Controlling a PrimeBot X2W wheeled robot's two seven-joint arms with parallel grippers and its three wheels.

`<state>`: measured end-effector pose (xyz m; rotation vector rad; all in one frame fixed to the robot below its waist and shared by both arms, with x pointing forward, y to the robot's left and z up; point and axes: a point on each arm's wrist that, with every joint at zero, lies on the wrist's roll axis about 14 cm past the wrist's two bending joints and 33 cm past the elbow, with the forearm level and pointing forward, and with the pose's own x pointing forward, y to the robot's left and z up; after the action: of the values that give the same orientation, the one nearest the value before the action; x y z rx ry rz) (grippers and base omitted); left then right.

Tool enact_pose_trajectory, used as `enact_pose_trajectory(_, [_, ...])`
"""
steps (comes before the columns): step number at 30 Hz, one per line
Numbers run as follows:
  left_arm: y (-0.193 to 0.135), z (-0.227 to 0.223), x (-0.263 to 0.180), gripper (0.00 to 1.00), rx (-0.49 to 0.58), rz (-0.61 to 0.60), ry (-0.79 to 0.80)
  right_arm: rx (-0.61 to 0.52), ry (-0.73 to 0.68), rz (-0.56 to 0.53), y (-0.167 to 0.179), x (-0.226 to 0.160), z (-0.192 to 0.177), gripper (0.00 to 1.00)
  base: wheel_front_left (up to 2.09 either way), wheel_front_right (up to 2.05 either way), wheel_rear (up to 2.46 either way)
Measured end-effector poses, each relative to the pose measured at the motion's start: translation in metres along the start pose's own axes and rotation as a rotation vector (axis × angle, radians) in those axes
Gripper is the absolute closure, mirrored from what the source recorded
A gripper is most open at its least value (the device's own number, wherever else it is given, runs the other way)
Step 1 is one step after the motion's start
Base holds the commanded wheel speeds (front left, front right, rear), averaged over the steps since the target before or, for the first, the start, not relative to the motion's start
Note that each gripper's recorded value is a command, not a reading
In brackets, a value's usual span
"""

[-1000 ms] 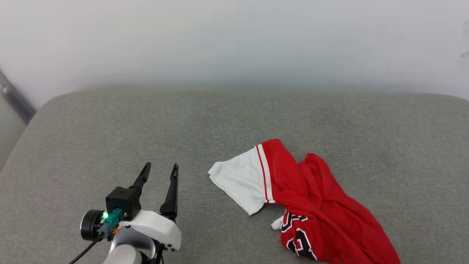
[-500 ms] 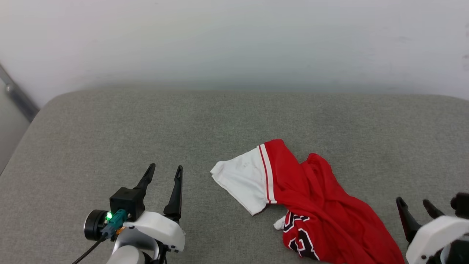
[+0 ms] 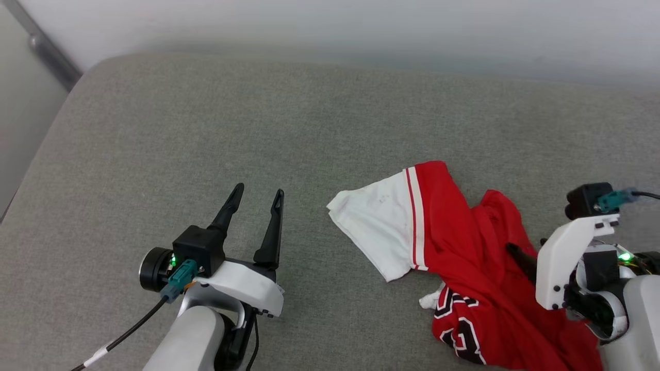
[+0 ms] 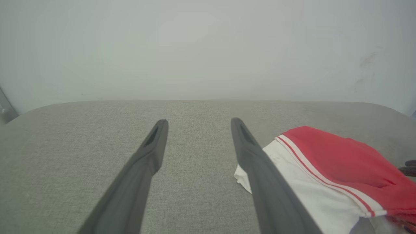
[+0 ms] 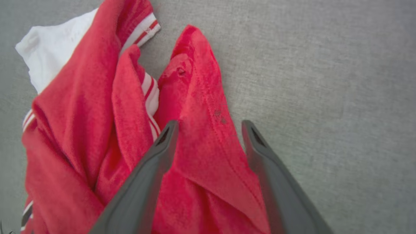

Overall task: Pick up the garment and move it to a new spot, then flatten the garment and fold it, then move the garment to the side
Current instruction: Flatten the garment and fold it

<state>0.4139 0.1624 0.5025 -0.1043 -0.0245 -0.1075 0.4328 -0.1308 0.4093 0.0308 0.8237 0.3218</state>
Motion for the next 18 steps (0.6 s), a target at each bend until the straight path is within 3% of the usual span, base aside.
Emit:
enact_pose_trajectory(5, [0.007, -0.01, 0.002, 0.0, -0.005, 0.021, 0.023, -0.005, 0.172, 0.03, 0.008, 0.023, -0.027, 0.0, 0.0, 0.0, 0.0])
enact_pose_trajectory(11, [0.009, -0.011, 0.004, 0.0, -0.004, 0.03, 0.022, 0.009, 0.238, 0.037, 0.011, 0.03, -0.037, 0.0, 0.0, 0.0, 0.0])
enact_pose_trajectory(12, [0.008, -0.011, 0.004, 0.0, -0.006, 0.029, 0.02, 0.014, 0.243, 0.04, 0.012, 0.029, -0.037, 0.39, 0.0, 0.0, 0.0])
enact_pose_trajectory(13, [0.007, -0.01, 0.004, 0.0, -0.007, 0.028, 0.018, 0.015, 0.244, 0.04, 0.012, 0.028, -0.037, 0.65, 0.0, 0.0, 0.0])
enact_pose_trajectory(14, [0.007, -0.01, 0.004, 0.0, -0.008, 0.027, 0.016, 0.016, 0.245, 0.038, 0.012, 0.027, -0.037, 1.0, 0.0, 0.0, 0.0])
enact_pose_trajectory(18, [0.003, -0.005, 0.004, 0.0, -0.012, 0.019, 0.004, 0.009, 0.163, 0.042, 0.014, 0.021, -0.023, 1.0, 0.0, 0.0, 0.0])
